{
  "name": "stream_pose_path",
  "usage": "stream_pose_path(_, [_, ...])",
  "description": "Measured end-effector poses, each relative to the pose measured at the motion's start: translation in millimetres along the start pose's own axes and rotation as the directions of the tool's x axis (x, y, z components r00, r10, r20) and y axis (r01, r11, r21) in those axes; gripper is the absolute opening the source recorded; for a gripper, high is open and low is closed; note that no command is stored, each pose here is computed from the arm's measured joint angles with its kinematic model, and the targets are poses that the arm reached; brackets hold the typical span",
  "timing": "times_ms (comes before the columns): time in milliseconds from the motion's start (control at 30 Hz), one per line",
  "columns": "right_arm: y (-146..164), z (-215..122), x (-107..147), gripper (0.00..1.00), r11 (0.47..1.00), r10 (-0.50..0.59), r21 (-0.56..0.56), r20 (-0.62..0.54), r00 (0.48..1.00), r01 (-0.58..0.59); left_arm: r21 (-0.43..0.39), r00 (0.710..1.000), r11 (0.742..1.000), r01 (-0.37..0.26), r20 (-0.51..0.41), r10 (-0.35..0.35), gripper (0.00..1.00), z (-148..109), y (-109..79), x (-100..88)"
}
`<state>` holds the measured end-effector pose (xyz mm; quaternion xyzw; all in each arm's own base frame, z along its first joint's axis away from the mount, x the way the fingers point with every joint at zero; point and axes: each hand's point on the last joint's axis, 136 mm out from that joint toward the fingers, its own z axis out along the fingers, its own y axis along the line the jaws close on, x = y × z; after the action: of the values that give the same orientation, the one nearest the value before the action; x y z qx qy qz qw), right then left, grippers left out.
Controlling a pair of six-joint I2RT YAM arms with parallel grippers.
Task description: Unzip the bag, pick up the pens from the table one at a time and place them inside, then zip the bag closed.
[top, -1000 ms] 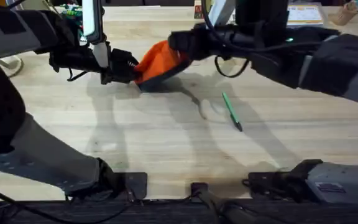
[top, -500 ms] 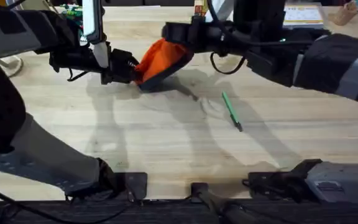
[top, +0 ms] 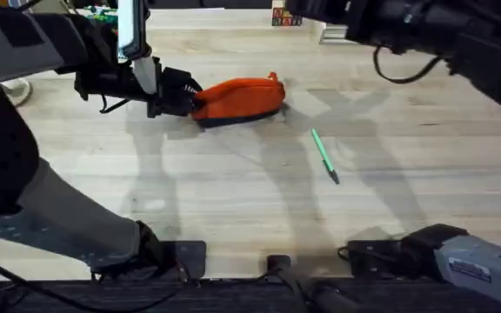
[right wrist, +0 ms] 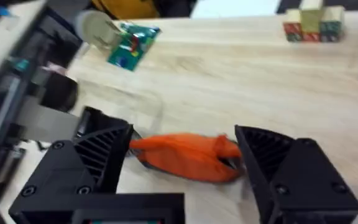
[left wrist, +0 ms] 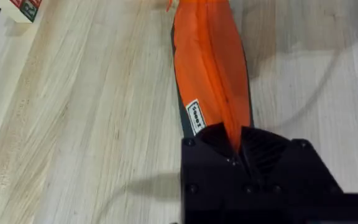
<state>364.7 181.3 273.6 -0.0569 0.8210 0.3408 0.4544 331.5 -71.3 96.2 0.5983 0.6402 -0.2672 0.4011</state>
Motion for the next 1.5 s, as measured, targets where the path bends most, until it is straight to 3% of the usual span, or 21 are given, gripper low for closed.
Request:
stream_pose_path(400, [-43.5, -23.7, 41.6, 0.997, 0.972, 0.020, 0.233, -0.152, 0.988, 0.016, 0.000, 1.000, 1.000, 0.000, 0.000, 0.000, 0.042, 0.0, 0.1, 0.0])
stream_pose_path(767, [-46.3, -25.5, 48.1, 0.997, 0.969, 0.040, 0.249, -0.174, 0.984, 0.004, 0.000, 1.000, 1.000, 0.000, 0.000, 0.000, 0.042, 0.0, 0.0, 0.0])
stream_pose_path(1267, [-43.7, -21.5, 44.3, 0.998, 0.949, 0.210, 0.262, -0.113, 0.971, -0.175, 0.001, 1.000, 1.000, 0.002, 0.000, -0.002, 0.042, 0.0, -0.3, -0.1])
stream_pose_path(1500, [-32.8, -0.5, 58.4, 0.998, 0.968, 0.147, 0.229, -0.173, 0.974, -0.105, 0.001, 1.000, 1.000, 0.002, 0.000, -0.002, 0.042, 0.0, -0.3, -0.1])
